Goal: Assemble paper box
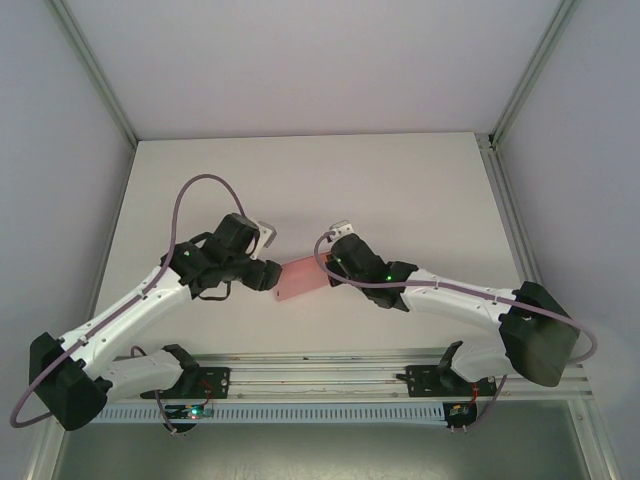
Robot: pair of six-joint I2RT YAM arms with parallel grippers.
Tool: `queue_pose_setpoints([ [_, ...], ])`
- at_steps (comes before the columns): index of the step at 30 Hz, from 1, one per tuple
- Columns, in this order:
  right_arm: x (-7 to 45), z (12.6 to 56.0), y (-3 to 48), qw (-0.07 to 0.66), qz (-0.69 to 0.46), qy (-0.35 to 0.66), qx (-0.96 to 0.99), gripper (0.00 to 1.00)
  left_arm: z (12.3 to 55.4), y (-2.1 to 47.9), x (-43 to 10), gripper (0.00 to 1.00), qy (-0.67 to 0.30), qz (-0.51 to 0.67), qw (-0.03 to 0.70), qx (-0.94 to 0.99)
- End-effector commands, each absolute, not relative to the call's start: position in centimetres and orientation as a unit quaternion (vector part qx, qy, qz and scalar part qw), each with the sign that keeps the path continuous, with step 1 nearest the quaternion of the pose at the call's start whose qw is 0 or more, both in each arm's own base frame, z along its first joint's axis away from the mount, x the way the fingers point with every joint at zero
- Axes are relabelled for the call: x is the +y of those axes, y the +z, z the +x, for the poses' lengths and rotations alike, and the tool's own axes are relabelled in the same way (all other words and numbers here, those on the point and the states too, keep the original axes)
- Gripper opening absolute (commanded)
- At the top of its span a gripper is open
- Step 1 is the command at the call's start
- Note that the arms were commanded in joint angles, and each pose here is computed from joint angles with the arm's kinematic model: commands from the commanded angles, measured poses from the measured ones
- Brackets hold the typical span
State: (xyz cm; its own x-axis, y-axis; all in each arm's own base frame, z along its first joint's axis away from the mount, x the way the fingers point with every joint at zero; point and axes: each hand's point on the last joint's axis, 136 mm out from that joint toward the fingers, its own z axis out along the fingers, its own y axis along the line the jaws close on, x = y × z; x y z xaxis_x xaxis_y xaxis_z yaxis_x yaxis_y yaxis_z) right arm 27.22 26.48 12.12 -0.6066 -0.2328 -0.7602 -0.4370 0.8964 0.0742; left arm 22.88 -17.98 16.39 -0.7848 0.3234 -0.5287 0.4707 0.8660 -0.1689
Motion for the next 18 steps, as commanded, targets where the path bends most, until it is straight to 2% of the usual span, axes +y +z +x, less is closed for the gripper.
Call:
queue_pose_setpoints([
  [1,25.6,26.3,10.5,0.371,-0.203,0.093,0.901,0.00,22.8,15.6,-18.7,0.62,-0.152,0.210,0.230,0.938],
  [7,25.5,26.3,10.7,0.375,-0.202,0.090,0.900,0.00,22.9,14.4,-19.2,0.50,-0.156,0.211,0.206,0.943],
  [10,25.7,26.1,10.7,0.372,-0.209,0.093,0.900,0.00,23.1,14.0,-19.1,0.39,-0.151,0.203,0.210,0.944],
  [13,26.1,25.9,10.6,0.371,-0.225,0.090,0.896,0.00,23.5,14.4,-19.9,0.33,-0.170,0.202,0.220,0.939],
  [15,26.1,25.7,10.4,0.373,-0.235,0.078,0.894,0.00,23.8,14.6,-20.3,0.26,-0.181,0.197,0.224,0.937],
  [18,25.8,25.7,10.3,0.378,-0.236,0.059,0.893,0.00,23.9,14.3,-20.1,0.09,-0.172,0.189,0.219,0.942],
])
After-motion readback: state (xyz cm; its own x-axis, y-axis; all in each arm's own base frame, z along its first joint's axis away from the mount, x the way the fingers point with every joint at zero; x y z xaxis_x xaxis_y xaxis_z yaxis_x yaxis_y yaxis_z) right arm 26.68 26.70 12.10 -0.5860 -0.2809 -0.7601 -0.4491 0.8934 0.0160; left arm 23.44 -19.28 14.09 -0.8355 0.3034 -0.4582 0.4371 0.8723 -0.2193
